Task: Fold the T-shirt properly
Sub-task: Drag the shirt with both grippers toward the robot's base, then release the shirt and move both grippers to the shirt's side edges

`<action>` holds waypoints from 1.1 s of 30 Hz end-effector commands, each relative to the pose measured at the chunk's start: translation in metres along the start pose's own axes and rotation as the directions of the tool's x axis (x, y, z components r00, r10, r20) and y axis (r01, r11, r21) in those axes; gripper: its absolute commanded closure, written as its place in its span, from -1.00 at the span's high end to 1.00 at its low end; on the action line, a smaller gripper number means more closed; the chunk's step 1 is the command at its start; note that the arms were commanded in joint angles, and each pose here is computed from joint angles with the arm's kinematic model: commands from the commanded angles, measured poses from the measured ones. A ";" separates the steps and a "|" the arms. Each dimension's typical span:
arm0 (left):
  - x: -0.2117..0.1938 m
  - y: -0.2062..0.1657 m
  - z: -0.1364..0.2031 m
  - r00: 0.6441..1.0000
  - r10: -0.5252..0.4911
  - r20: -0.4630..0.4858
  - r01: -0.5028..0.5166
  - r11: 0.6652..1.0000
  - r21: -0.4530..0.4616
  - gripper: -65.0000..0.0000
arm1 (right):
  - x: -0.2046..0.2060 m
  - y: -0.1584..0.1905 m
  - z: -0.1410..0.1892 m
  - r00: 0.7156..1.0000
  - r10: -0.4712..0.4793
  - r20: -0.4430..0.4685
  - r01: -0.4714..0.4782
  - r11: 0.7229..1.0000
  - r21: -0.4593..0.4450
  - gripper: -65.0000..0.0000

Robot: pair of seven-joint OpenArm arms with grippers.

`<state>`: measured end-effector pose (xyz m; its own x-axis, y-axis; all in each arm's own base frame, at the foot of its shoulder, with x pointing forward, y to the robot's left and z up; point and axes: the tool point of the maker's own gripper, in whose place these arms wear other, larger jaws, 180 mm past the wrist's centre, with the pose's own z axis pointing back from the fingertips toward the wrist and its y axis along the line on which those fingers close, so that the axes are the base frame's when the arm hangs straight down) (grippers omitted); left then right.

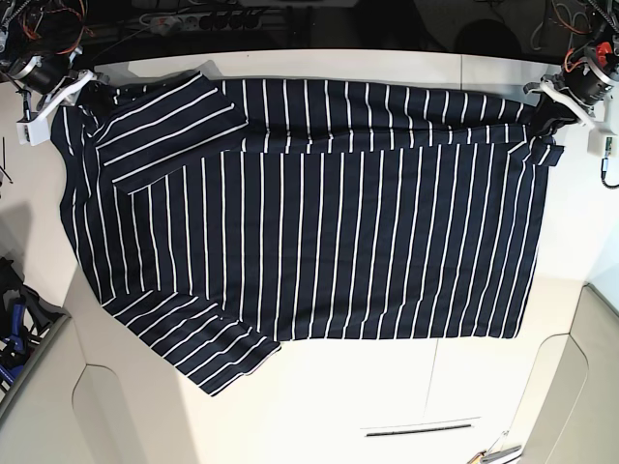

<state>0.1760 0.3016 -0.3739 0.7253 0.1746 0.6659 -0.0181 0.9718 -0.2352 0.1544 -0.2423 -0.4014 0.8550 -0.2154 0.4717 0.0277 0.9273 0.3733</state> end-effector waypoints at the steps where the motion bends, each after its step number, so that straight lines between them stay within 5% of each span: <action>1: 0.014 -0.001 0.004 0.999 -0.024 0.041 0.025 1.000 -0.012 -1.00 | 0.009 -0.002 0.006 1.000 0.021 0.022 -0.021 1.000 -0.005 -1.00; 9: 0.011 -0.001 0.004 0.999 -0.024 0.026 0.025 1.000 -0.011 -0.88 | 0.006 -0.005 0.006 1.000 0.020 0.010 -0.020 1.000 -0.022 -1.00; 14: 0.010 0.000 0.004 1.000 -0.012 0.021 0.012 1.000 -0.005 -0.67 | 0.006 -0.005 0.006 1.000 0.020 0.009 -0.020 1.000 -0.023 -0.55; 18: 0.018 0.005 0.011 0.998 0.036 0.058 -0.035 0.999 -0.007 -0.43 | 0.008 -0.011 0.012 1.000 0.005 0.022 -0.004 0.999 -0.037 -0.52; 27: 0.046 0.036 0.045 0.979 0.082 0.186 -0.092 0.995 0.048 -0.40 | 0.048 -0.048 0.055 0.968 -0.081 0.239 0.108 0.989 -0.102 -0.52; 33: 0.057 0.039 0.049 0.975 0.068 0.212 -0.079 0.996 0.046 -0.21 | 0.090 -0.059 0.070 0.936 -0.029 0.351 0.082 0.987 -0.140 -0.52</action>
<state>0.1752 0.3550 -0.3250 0.5934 0.2958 0.7486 -0.1370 0.9536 -0.2682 0.1842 -0.3313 -0.3411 0.6554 -0.3572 0.6655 0.1880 0.9305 0.3143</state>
